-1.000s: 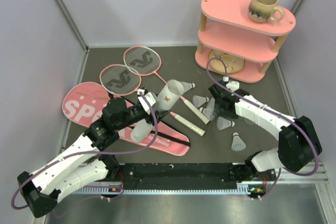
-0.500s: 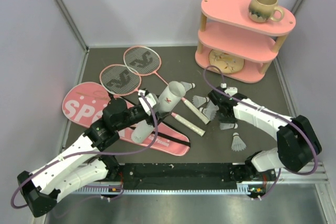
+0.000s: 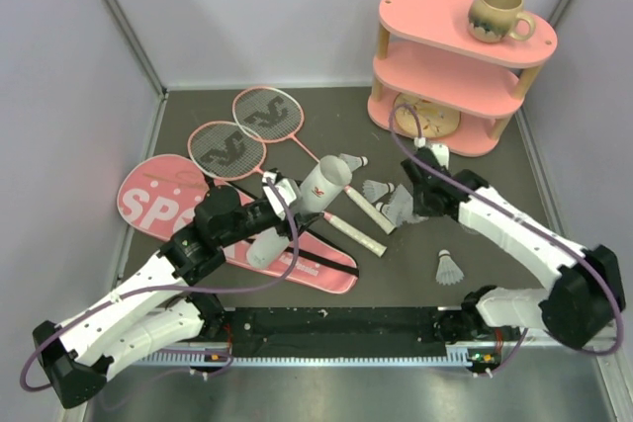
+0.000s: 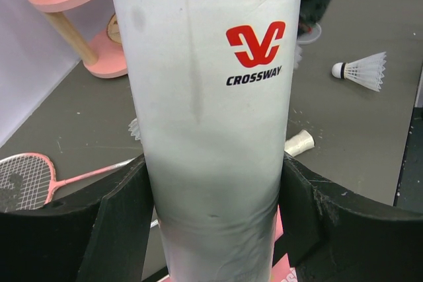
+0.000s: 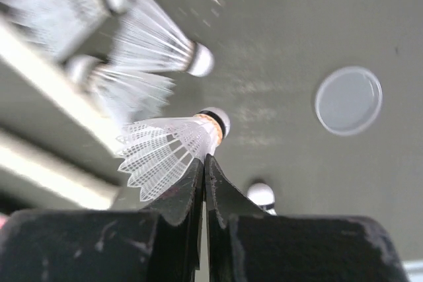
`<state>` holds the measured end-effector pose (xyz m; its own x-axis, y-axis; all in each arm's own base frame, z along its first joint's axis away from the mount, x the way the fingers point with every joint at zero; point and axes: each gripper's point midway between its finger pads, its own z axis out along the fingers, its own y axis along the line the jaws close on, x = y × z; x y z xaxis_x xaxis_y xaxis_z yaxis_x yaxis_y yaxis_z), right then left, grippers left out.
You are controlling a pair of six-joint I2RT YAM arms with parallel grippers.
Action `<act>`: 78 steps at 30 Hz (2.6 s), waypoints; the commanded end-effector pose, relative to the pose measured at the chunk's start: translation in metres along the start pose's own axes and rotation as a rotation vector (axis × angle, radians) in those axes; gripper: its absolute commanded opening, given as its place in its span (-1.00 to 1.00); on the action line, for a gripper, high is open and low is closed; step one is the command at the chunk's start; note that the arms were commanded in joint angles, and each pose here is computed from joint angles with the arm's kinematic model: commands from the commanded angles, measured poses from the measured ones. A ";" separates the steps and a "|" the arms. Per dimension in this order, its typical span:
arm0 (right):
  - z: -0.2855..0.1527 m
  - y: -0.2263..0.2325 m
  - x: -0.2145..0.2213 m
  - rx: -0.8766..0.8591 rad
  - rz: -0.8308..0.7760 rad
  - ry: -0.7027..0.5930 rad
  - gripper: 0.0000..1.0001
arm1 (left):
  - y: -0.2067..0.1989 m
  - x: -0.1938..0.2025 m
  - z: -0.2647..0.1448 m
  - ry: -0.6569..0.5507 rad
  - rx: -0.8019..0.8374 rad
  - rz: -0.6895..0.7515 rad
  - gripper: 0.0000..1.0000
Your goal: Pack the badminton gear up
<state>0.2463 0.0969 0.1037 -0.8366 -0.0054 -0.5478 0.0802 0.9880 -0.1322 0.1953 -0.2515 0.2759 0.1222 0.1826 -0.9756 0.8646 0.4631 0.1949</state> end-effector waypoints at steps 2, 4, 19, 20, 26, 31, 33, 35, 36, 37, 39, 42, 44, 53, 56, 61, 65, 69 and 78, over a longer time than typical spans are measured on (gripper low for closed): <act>-0.092 0.036 -0.069 -0.364 -0.042 -0.231 -1.00 | -0.009 -0.015 -0.001 -0.082 0.057 0.078 -0.75; -0.121 0.052 -0.074 -0.511 -0.079 -0.254 -1.00 | -0.012 -0.016 -0.002 -0.097 0.069 0.087 -0.75; -0.329 0.094 -0.084 -1.305 -0.212 -0.332 -1.00 | -0.016 0.000 -0.010 -0.079 0.076 0.126 -0.78; -0.337 0.093 -0.079 -1.340 -0.221 -0.321 -1.00 | -0.015 -0.004 -0.012 -0.101 0.068 0.136 -0.78; -0.348 0.096 -0.076 -1.403 -0.247 -0.301 -1.00 | -0.019 0.002 -0.013 -0.097 0.077 0.130 -0.79; -0.366 0.098 -0.084 -1.460 -0.245 -0.315 -1.00 | -0.020 0.003 -0.012 -0.094 0.088 0.125 -0.79; -0.365 0.101 -0.085 -1.461 -0.239 -0.317 -1.00 | -0.021 0.002 -0.012 -0.095 0.089 0.118 -0.78; -0.352 0.105 -0.088 -1.433 -0.204 -0.302 -1.00 | -0.022 0.002 -0.013 -0.099 0.094 0.115 -0.79; -0.351 0.109 -0.085 -1.443 -0.213 -0.288 -1.00 | -0.023 0.001 -0.014 -0.103 0.097 0.116 -0.78; -0.343 0.114 -0.080 -1.442 -0.217 -0.256 -1.00 | -0.023 0.001 -0.014 -0.105 0.098 0.116 -0.79; -0.331 0.122 -0.082 -1.404 -0.208 -0.251 -1.00 | -0.024 0.000 -0.014 -0.110 0.103 0.115 -0.79; -0.320 0.134 -0.080 -1.382 -0.224 -0.228 -1.00 | -0.026 0.000 -0.014 -0.111 0.112 0.113 -0.79; -0.314 0.141 -0.080 -1.368 -0.237 -0.224 -1.00 | -0.025 -0.002 -0.016 -0.117 0.104 0.113 -0.78; -0.282 0.155 -0.085 -1.264 -0.259 -0.210 -0.60 | -0.024 -0.006 -0.019 -0.134 0.096 0.117 -0.79; -0.274 0.165 -0.079 -1.251 -0.285 -0.184 -0.35 | -0.025 -0.008 -0.019 -0.138 0.102 0.112 -0.79; -0.267 0.186 -0.065 -1.207 -0.323 -0.162 -0.20 | -0.024 -0.010 -0.020 -0.146 0.097 0.112 -0.80; -0.258 0.200 -0.056 -1.184 -0.344 -0.145 -0.17 | -0.024 -0.011 -0.021 -0.150 0.093 0.111 -0.79; -0.277 0.178 -0.074 -1.153 -0.299 -0.273 0.02 | -0.016 -0.009 -0.020 -0.141 0.049 0.109 -0.80; -0.254 0.079 -0.114 -0.814 -0.062 -0.562 0.62 | 0.009 -0.006 -0.022 -0.111 -0.092 0.105 -0.81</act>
<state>0.1806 0.2683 0.3613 -0.5106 -0.0622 -0.8576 -0.6935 0.6193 0.3680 0.1786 -0.2393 0.2726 0.2390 0.1490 -0.9595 0.8533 0.4394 0.2808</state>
